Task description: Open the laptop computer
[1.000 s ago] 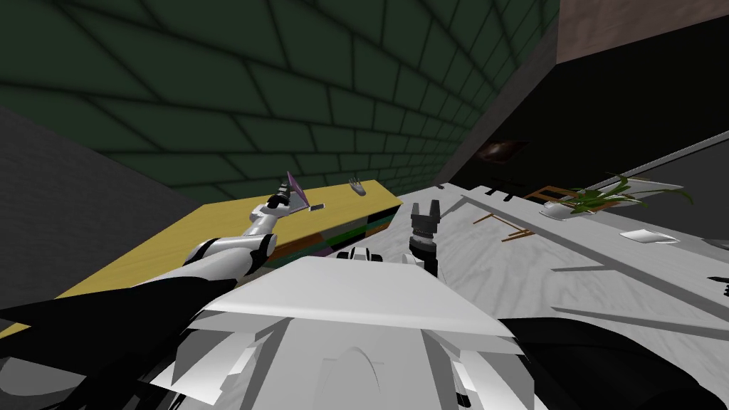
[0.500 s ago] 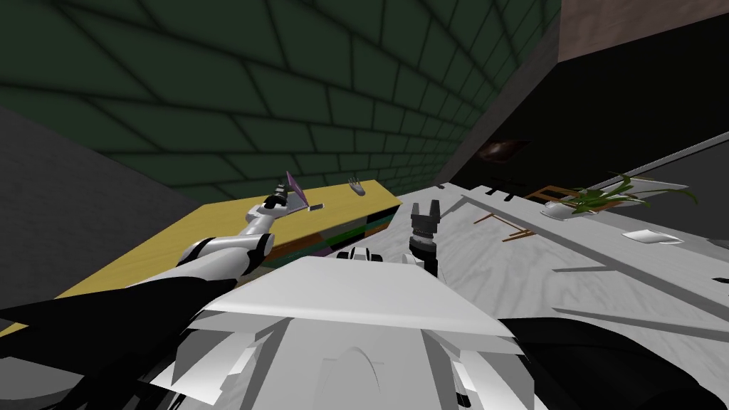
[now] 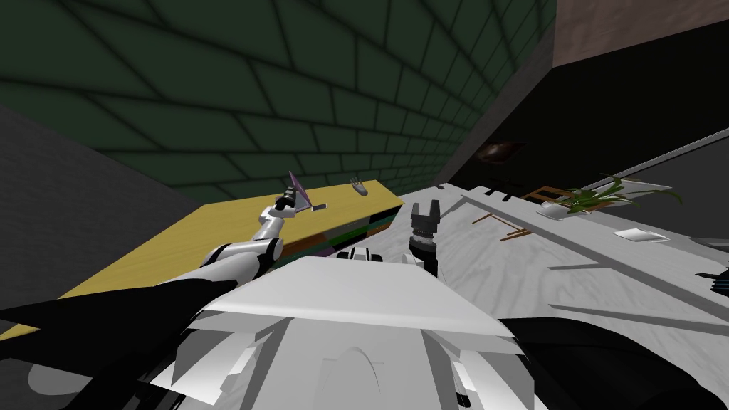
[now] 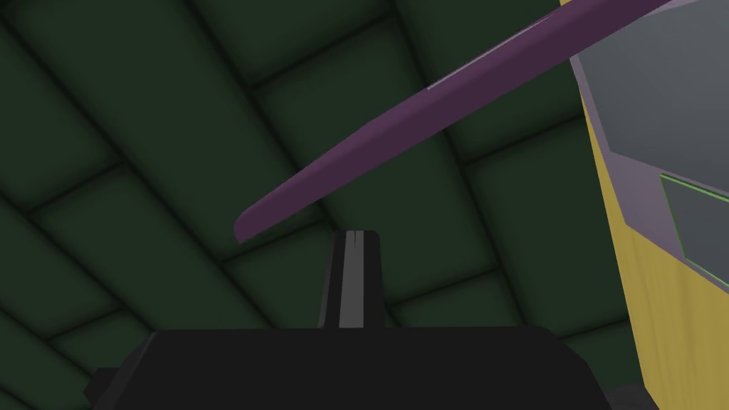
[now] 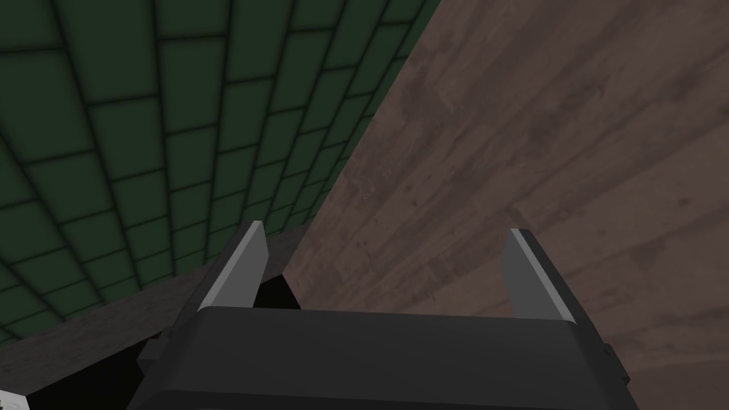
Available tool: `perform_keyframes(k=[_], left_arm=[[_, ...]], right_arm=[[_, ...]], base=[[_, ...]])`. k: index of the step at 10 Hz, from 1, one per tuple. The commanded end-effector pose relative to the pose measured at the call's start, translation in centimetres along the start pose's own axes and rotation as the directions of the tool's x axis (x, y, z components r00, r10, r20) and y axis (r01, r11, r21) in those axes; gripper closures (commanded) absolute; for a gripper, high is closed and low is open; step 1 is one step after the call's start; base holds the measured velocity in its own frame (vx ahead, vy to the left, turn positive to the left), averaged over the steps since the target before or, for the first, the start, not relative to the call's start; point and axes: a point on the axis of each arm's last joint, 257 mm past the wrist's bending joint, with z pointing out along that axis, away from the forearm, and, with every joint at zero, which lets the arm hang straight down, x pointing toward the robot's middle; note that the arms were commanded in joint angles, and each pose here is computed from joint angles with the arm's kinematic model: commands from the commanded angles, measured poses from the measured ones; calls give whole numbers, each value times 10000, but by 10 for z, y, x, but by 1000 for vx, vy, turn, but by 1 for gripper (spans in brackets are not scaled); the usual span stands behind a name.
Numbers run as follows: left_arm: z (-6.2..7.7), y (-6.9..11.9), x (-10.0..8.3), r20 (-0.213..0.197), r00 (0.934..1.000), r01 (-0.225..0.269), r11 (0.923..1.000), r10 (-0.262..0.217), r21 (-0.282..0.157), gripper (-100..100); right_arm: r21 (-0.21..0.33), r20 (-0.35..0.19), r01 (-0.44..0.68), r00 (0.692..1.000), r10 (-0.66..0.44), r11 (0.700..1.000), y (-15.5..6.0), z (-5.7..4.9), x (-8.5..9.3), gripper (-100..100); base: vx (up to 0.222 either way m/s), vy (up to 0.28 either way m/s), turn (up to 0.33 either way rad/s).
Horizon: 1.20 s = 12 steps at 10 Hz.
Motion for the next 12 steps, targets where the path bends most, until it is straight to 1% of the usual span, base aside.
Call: perform_keyframes(k=[1,2,3,4,5,6,7,8,9,10,11,12], left_arm=[[-10,12,20,-99,9999,-55,9994,52,-336,100],[-10,7,26,-146,9999,34,9997,-38,-242,100],[-9,-9,24,-114,9999,37,10000,-36,75,100],[-8,-18,23,-97,9999,38,9997,-36,247,100],[-8,-18,23,-97,9999,38,9997,-36,247,100],[-18,4,36,-133,9999,-27,9996,23,-284,100],[-17,-17,37,-109,9999,42,9999,-41,131,100],[-26,-1,41,-47,9999,-113,9994,112,-313,100],[-27,-10,49,-93,9999,43,9999,-44,-119,100],[-27,-25,46,-36,10000,47,9998,-46,171,100],[-27,-30,45,-19,10000,48,9997,-47,256,100],[-37,-10,51,36,10000,-42,9996,43,-261,100]], right_arm=[[0,0,0,10000,0,10000,0,0,0,0],[0,0,0,10000,0,10000,0,0,0,0],[0,0,0,10000,0,10000,0,0,0,0],[0,0,0,10000,0,10000,0,0,0,0],[0,0,0,10000,0,10000,0,0,0,0],[0,1,-1,10000,1,10000,0,0,0,0],[-1,0,0,10000,0,10000,0,0,0,0],[0,0,0,10000,0,10000,0,0,0,0],[0,-1,1,10000,-1,10000,0,0,0,0],[1,0,1,10000,-1,10000,0,0,0,0],[0,0,0,10000,0,10000,0,0,0,0],[0,1,-1,10000,1,10000,0,0,0,0]], base=[[-2,63,-7],[-6,68,-25],[-4,31,-5],[-3,5,11],[-1,-5,8],[-2,43,-28],[-9,61,-21],[-11,92,-22],[-9,76,-13],[-4,33,2],[-1,6,3],[-10,45,-20]])
